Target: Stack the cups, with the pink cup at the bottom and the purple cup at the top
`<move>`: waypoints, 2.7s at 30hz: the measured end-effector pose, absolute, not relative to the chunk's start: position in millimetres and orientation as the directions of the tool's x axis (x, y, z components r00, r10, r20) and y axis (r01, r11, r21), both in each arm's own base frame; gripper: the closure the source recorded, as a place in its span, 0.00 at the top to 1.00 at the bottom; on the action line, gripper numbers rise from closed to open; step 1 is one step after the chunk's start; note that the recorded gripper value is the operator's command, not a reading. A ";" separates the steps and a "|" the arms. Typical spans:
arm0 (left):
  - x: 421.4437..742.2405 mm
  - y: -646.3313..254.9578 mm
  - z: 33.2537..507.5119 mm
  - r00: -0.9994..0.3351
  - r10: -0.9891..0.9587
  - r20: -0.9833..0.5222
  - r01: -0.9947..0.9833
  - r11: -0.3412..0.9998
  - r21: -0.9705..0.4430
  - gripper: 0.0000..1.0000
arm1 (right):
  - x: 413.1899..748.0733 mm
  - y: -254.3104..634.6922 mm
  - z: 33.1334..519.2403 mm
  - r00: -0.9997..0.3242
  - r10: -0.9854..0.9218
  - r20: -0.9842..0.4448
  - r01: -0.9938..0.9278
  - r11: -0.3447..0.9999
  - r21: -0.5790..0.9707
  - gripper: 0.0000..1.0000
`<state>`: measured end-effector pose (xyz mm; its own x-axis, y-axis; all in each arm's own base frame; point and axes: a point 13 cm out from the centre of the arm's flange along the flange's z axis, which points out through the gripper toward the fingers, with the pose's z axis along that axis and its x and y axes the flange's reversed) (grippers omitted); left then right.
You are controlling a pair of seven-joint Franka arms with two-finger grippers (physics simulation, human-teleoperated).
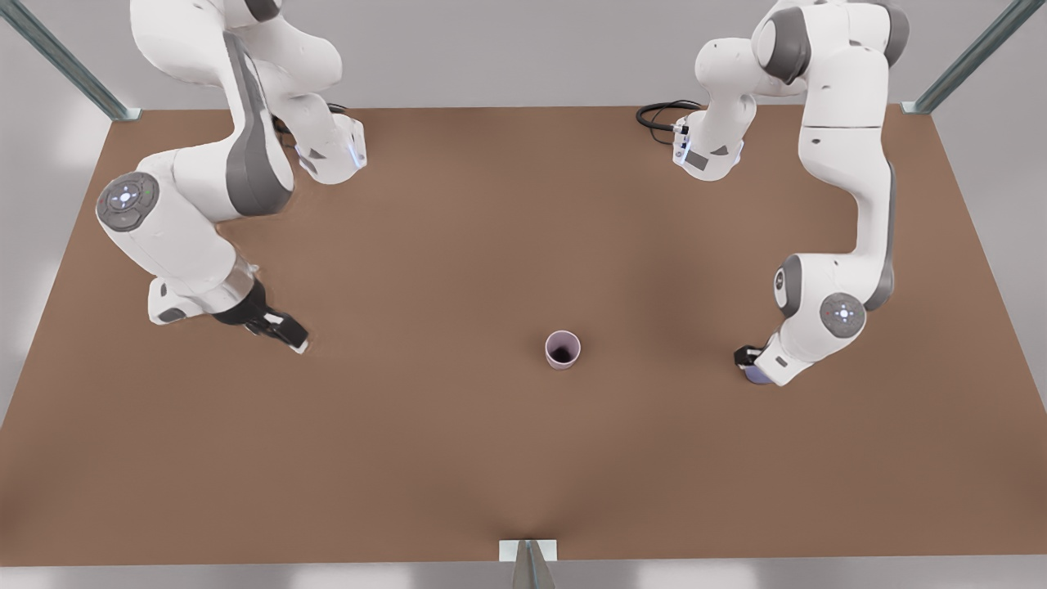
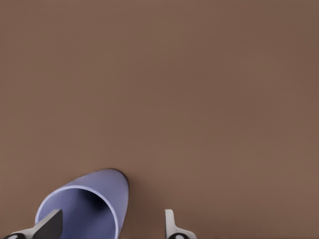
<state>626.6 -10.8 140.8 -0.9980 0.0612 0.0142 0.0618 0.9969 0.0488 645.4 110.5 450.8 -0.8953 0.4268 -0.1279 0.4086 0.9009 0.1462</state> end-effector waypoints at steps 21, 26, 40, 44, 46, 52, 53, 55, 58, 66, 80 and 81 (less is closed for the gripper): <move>615.6 -7.1 94.9 -0.995 0.071 0.074 0.075 0.996 0.050 0.21 | 608.9 -5.5 466.8 -0.982 0.189 -0.021 0.189 0.981 -0.048 1.00; 621.7 -11.5 104.4 -0.995 0.077 0.058 0.080 0.996 0.049 0.21 | 610.5 -7.7 462.4 -0.989 0.145 -0.013 0.145 0.988 -0.052 1.00; 565.0 -377.9 257.8 -0.940 0.340 0.019 0.335 0.933 -0.128 0.21 | 612.0 -9.2 460.2 -0.998 0.064 -0.006 0.064 0.996 -0.054 1.00; 556.3 -417.2 251.7 -0.954 0.298 0.025 0.292 0.948 -0.128 0.21 | 614.7 -16.8 466.4 -0.998 0.064 -0.019 0.065 0.997 -0.047 1.00; 566.2 -423.9 247.9 -0.966 0.258 0.019 0.253 0.959 -0.128 0.21 | 614.6 -23.1 469.3 -0.997 0.071 -0.024 0.072 0.997 -0.041 1.00; 578.1 -439.2 229.5 -0.986 0.165 0.011 0.163 0.981 -0.110 0.21 | 617.7 -21.9 485.7 -0.997 0.059 -0.055 0.061 0.997 -0.036 1.00; 576.5 -443.4 227.5 -0.988 0.154 0.009 0.152 0.982 -0.109 0.21 | 617.7 -22.6 486.4 -0.997 0.059 -0.056 0.061 0.998 -0.036 1.00; 573.8 -450.1 224.3 -0.991 0.130 0.007 0.129 0.986 -0.109 0.21 | 618.8 -25.0 491.2 -0.996 0.060 -0.065 0.062 0.997 -0.035 1.00; 573.1 -455.3 218.7 -0.996 0.091 0.006 0.090 0.990 -0.111 0.21 | 619.5 -27.6 494.2 -0.996 0.060 -0.071 0.063 0.997 -0.036 1.00; 571.8 -460.8 195.1 -1.000 0.007 0.022 0.005 0.994 -0.109 0.21 | 620.2 -31.1 494.3 -0.996 0.060 -0.073 0.062 0.997 -0.036 1.00; 575.3 -459.8 186.2 -0.998 -0.065 0.020 -0.066 0.993 -0.101 0.48 | 620.8 -29.1 491.3 -0.996 0.050 -0.068 0.053 0.998 -0.035 1.00; 575.5 -459.7 186.4 -0.998 -0.068 0.019 -0.069 0.992 -0.101 0.52 | 620.8 -29.0 491.2 -0.996 0.050 -0.068 0.052 0.998 -0.035 1.00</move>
<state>575.5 -459.7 186.4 -0.9975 -0.0677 0.0190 -0.0693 0.9925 -0.1010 620.8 -29.0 491.2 -0.9965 0.0497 -0.0677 0.0521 0.9980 -0.0352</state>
